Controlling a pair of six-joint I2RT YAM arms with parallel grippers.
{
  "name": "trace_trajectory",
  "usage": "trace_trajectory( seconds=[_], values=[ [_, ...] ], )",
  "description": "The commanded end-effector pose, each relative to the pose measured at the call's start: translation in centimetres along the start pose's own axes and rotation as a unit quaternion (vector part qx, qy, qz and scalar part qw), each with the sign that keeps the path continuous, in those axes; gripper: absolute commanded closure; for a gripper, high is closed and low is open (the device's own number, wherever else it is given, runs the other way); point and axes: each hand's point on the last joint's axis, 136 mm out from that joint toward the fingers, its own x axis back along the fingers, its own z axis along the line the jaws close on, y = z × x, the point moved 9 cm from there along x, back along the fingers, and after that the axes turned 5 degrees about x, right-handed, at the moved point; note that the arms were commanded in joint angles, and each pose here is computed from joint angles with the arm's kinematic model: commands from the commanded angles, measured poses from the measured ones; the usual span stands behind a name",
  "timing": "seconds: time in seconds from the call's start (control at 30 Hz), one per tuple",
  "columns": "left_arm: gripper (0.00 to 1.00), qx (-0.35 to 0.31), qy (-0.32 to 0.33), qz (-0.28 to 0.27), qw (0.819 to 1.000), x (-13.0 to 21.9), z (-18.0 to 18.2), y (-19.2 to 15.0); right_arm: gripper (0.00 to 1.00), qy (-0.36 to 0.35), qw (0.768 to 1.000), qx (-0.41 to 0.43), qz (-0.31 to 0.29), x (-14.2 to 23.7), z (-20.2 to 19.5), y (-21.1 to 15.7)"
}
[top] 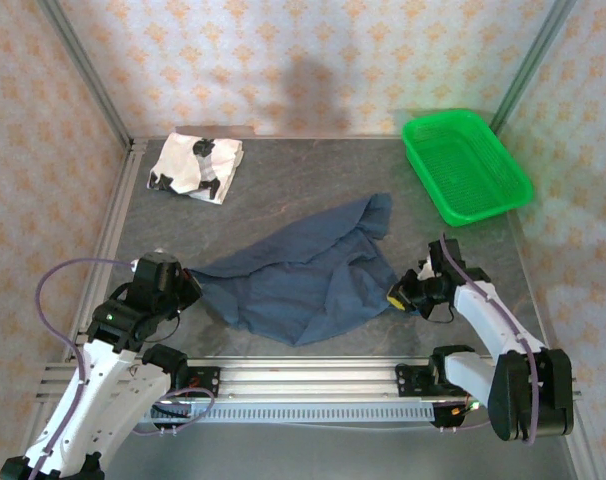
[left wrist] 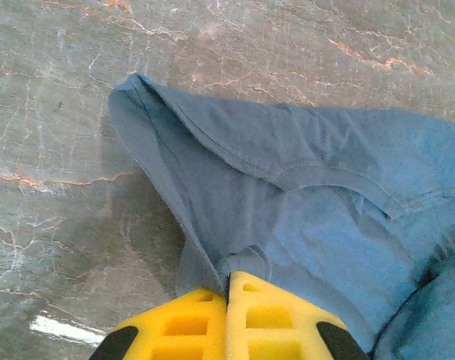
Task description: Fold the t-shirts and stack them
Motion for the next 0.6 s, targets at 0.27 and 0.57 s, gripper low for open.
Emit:
trace_trajectory(
  seconds=[0.27, 0.57],
  values=[
    [1.00, 0.005, 0.001, -0.002, 1.000, 0.0, 0.3, -0.1, 1.00, 0.007, 1.000, 0.008, -0.021, 1.9, 1.5, 0.0],
    [1.00, -0.016, -0.044, -0.070, 0.996, 4.3, -3.2, 3.2, 1.00, 0.083, 0.987, 0.034, -0.136, 7.5, 7.7, 2.9]
  ],
)
